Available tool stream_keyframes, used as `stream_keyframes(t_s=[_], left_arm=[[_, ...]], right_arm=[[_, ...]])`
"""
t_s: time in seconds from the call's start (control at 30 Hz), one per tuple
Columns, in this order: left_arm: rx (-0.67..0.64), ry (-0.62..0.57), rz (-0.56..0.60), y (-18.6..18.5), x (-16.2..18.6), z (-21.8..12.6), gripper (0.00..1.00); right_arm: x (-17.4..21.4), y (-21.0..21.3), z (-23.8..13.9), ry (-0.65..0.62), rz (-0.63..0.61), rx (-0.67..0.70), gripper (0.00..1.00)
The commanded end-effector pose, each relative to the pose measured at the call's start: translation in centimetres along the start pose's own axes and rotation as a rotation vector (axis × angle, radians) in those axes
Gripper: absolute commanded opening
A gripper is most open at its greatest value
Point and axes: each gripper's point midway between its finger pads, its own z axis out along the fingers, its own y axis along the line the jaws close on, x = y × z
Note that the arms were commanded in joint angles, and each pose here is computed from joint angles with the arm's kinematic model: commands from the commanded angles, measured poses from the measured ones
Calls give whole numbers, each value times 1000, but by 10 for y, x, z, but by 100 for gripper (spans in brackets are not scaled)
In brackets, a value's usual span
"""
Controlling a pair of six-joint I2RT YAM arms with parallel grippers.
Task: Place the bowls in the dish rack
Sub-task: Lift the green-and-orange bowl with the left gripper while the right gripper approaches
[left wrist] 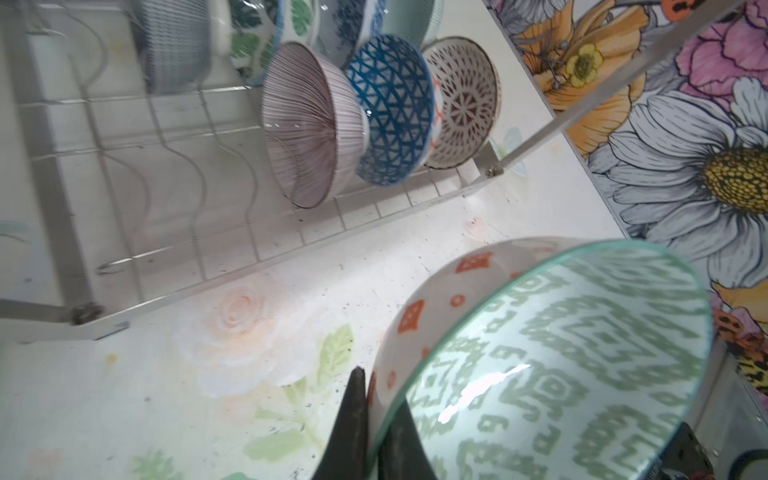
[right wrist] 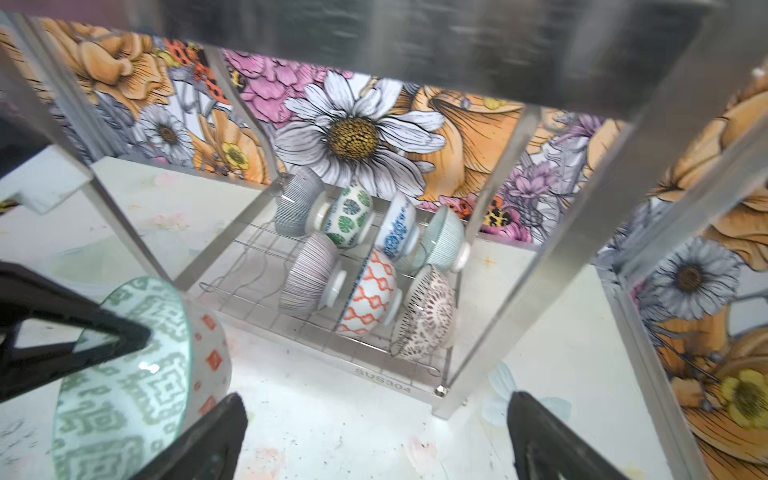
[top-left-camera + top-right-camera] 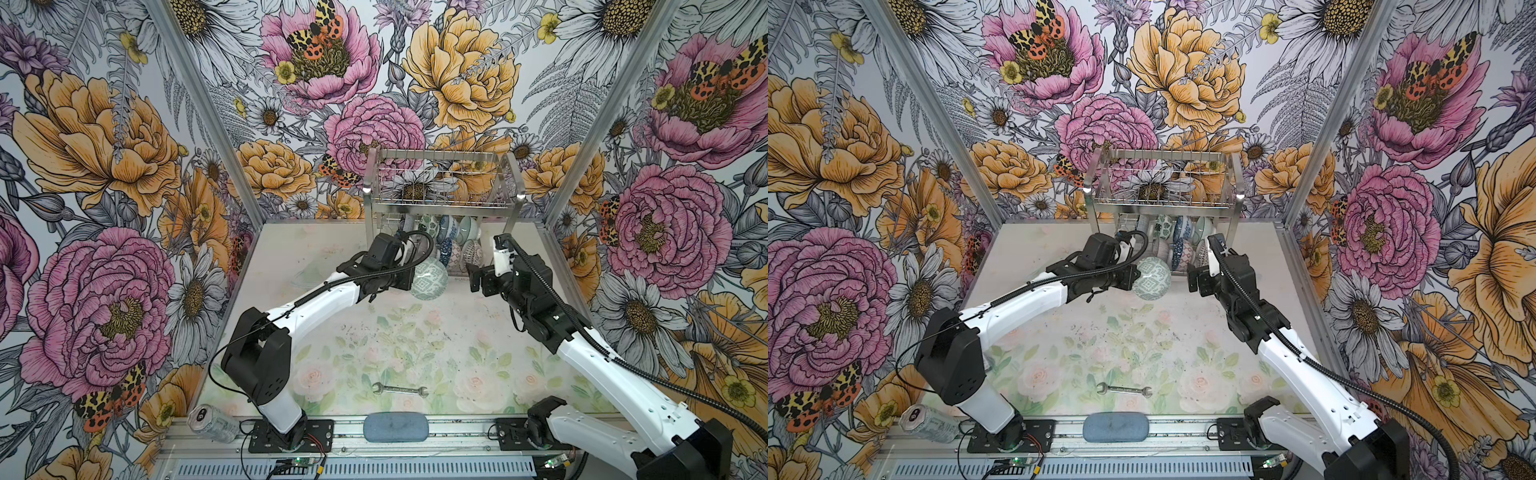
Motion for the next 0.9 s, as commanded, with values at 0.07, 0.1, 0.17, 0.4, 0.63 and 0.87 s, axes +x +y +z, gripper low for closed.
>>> stream_keyframes(t_s=[0.07,0.1,0.17,0.4,0.63,0.87], left_arm=[[-143,-84,53,30,-19,-20,0],[-153,-98,58,31,-23,-24,0],[-173,-119,67,35,-30,-30,0],[-186,-173,78,37,-48,-44,0],[-180,-213,83,33,-57,-58,0],[-170,-245,82,31,-63,-67,0]], right_arm=[[-26,44,9,-24,6,-133,100],[-27,52,14,-16,12,-153,100],[-29,67,23,-10,37,-188,100],[-29,105,57,19,134,-253,99],[-21,110,79,48,217,-228,88],[-18,127,92,56,293,-296,66]])
